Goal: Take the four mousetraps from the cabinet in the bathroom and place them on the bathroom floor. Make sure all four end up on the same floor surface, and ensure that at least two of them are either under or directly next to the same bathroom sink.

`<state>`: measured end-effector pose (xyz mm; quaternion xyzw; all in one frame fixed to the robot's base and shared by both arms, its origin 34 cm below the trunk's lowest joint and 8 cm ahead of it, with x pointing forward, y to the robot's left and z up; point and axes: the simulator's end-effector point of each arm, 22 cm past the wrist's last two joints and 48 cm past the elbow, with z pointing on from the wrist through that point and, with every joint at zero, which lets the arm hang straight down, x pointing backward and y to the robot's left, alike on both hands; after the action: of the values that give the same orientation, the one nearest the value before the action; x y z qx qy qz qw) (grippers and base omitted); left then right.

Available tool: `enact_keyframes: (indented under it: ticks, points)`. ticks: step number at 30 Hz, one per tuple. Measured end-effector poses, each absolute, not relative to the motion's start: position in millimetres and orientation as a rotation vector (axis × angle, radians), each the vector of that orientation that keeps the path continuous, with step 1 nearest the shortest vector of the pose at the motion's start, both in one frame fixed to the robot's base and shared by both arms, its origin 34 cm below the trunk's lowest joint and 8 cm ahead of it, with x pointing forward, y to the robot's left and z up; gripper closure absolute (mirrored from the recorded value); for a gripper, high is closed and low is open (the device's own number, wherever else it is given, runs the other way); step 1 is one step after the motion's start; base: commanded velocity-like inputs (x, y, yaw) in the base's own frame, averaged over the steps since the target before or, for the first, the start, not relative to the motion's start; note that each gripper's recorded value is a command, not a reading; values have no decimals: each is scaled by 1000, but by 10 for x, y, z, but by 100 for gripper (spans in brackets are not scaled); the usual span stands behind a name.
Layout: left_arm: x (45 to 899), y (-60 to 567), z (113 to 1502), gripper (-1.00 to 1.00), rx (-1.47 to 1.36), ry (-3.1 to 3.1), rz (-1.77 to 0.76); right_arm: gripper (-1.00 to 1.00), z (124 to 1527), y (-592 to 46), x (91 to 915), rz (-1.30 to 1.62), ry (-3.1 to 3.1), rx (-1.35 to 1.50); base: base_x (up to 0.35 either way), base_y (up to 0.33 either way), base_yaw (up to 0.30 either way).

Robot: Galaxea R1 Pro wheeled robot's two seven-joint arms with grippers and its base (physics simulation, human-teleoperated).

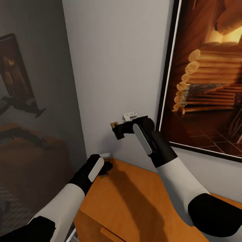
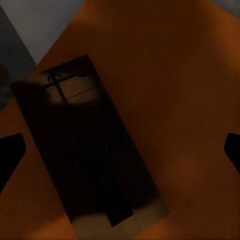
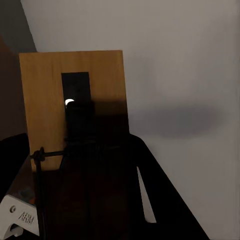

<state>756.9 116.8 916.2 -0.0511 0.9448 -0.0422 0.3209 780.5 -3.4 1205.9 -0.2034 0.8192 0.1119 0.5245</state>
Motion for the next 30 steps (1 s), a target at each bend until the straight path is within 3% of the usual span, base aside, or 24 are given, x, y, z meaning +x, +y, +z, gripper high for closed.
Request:
enact_keyframes:
  ticks: [30]
  points:
    - [7518, 1275, 9057, -100, -150, 2508, -47, 100, 12062, -32, 7803, 269, 1959, -487, 0, 0, 0]
